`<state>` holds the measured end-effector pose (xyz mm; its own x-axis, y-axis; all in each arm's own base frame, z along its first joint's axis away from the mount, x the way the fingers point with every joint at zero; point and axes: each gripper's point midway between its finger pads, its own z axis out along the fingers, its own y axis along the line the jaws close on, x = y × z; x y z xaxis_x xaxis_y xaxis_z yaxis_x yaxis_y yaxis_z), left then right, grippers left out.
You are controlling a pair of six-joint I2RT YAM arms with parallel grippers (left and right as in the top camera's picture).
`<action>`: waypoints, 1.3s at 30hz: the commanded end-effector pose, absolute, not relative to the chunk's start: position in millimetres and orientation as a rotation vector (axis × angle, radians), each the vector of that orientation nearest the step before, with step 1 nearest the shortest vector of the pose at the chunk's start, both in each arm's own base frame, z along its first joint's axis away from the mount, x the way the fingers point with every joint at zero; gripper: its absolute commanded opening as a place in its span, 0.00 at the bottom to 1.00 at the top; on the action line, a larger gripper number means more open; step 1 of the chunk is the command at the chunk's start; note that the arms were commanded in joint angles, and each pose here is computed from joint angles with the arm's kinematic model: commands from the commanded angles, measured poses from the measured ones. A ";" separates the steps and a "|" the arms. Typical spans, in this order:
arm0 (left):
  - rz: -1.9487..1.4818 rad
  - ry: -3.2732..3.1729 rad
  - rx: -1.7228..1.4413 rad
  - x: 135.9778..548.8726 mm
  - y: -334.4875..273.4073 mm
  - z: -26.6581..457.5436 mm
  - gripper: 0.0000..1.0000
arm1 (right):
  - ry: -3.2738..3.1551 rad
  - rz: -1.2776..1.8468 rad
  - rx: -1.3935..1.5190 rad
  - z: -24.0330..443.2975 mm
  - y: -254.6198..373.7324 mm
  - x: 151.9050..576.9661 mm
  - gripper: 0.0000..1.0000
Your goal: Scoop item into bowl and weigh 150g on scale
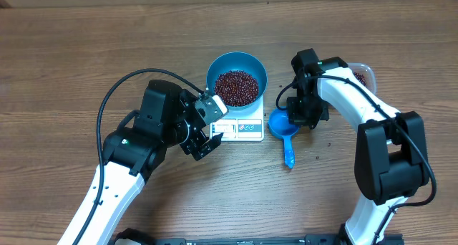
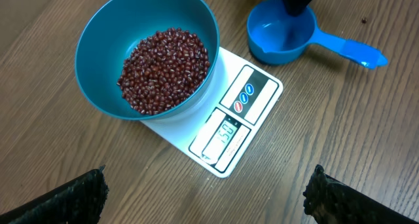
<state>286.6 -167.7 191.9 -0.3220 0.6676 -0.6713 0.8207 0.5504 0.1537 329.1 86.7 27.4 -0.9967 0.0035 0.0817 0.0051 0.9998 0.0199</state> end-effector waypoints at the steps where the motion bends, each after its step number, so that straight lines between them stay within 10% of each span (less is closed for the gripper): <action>1: -0.289 2.070 1.167 290.9 -169.3 202.4 1.00 | -3.095 0.038 -0.069 35.4 67.7 334.2 0.04; 18: -0.289 2.070 1.166 291.1 -169.3 202.3 1.00 | -3.079 0.044 -0.176 35.6 43.0 335.4 0.04; 25: -0.289 2.070 1.166 291.0 -169.3 202.4 0.99 | -3.080 0.043 -0.177 35.6 43.0 335.7 0.41; 39: -0.289 2.070 1.166 291.0 -169.3 202.4 0.99 | -3.080 0.042 -0.178 36.0 43.1 335.5 0.49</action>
